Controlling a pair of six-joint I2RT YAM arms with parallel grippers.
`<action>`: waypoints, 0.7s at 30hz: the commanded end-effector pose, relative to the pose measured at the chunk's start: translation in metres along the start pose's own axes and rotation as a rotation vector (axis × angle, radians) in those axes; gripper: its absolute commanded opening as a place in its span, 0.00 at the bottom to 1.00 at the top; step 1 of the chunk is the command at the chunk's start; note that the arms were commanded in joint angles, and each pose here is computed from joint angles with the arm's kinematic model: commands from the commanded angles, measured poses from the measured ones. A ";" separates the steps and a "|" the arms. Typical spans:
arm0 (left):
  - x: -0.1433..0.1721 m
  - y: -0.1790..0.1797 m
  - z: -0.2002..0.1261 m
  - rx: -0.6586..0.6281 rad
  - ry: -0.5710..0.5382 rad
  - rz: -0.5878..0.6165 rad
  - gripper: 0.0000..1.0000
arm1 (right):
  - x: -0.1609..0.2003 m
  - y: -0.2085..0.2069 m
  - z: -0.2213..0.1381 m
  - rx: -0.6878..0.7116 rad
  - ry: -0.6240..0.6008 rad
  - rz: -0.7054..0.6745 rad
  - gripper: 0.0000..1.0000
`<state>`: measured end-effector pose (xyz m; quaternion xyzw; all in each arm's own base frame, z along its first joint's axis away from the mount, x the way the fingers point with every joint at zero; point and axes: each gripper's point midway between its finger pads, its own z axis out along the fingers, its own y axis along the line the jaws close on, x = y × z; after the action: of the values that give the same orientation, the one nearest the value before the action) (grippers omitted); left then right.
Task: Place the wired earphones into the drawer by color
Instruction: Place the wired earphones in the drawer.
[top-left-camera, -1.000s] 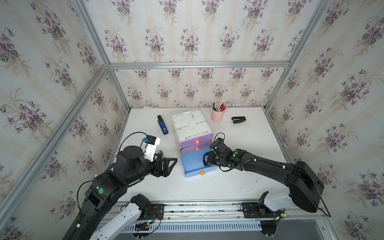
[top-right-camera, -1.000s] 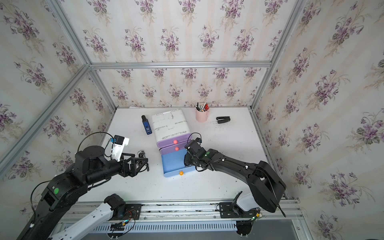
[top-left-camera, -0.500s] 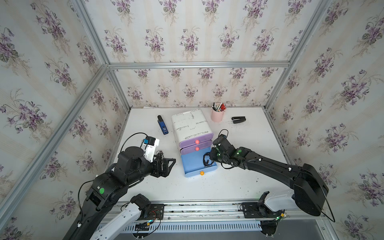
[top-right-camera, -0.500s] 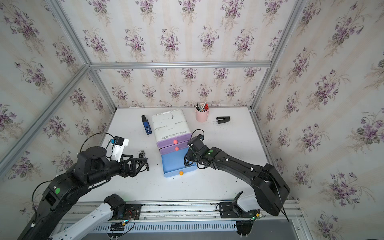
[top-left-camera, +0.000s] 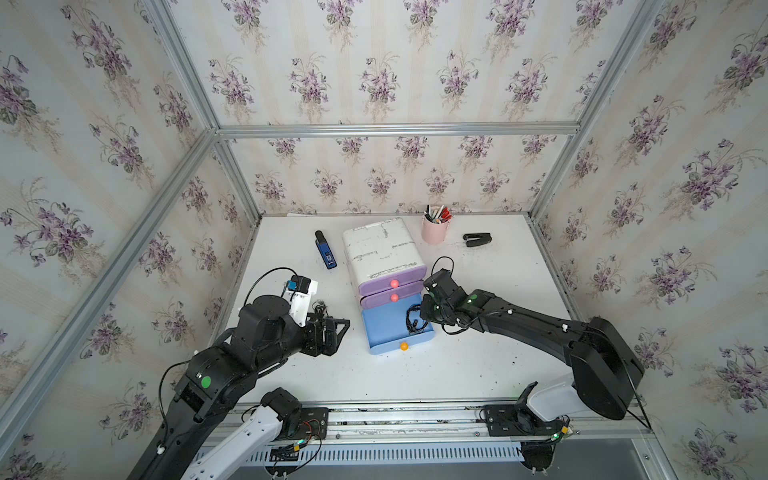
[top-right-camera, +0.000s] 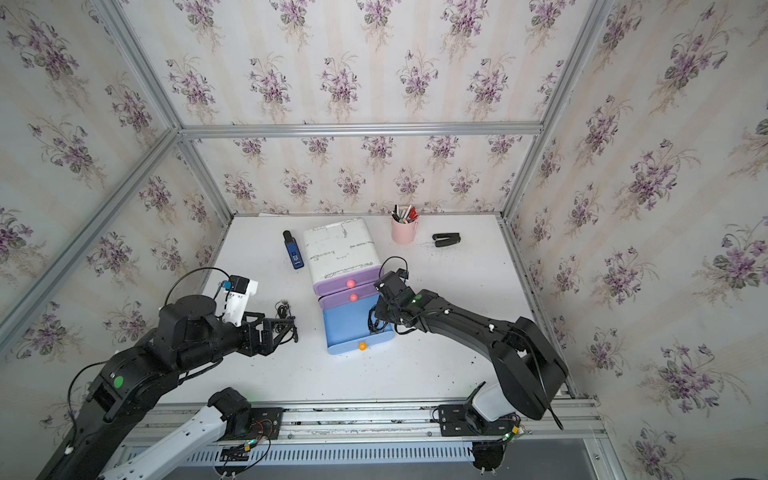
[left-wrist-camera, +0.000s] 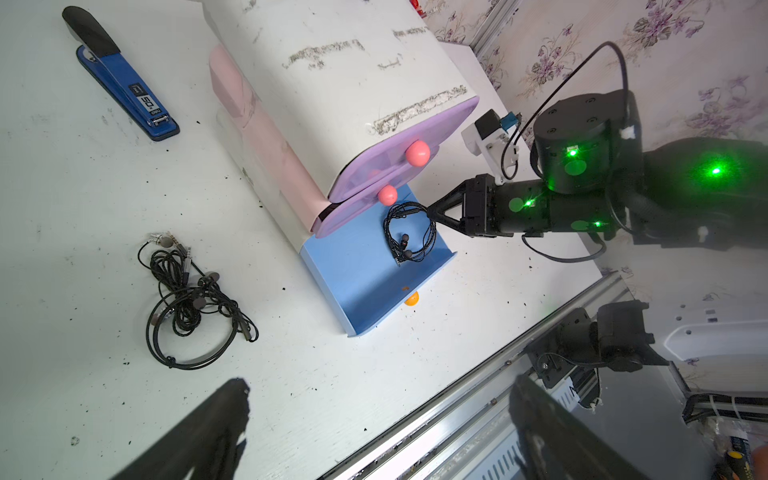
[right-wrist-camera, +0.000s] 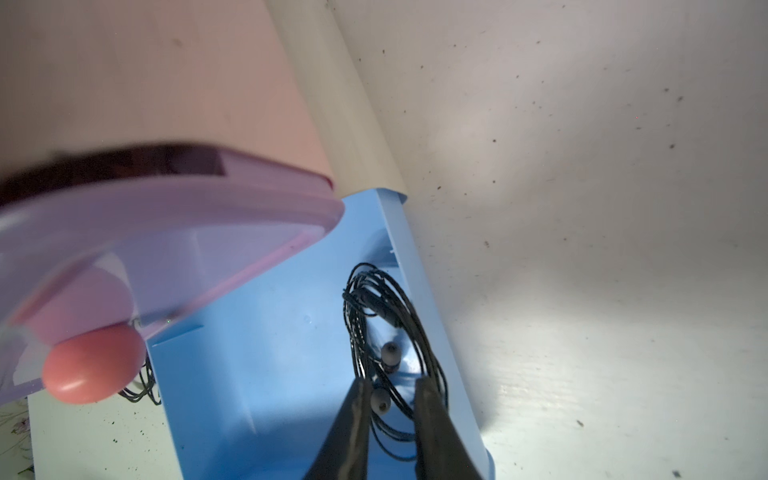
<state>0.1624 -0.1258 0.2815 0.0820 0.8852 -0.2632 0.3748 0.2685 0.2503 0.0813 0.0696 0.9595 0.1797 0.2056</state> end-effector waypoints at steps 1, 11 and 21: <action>-0.001 0.003 0.000 -0.013 -0.006 -0.003 1.00 | 0.000 0.003 0.005 -0.002 0.009 -0.015 0.23; 0.003 0.006 0.000 -0.026 -0.001 0.001 1.00 | 0.003 0.007 0.017 -0.002 0.040 -0.024 0.22; 0.005 0.008 -0.003 -0.038 -0.001 0.005 1.00 | 0.004 0.016 0.034 0.015 0.079 -0.055 0.22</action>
<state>0.1605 -0.1202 0.2780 0.0771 0.8874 -0.2534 0.3774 0.2787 0.2699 0.0561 0.0516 0.9694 0.1661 0.1732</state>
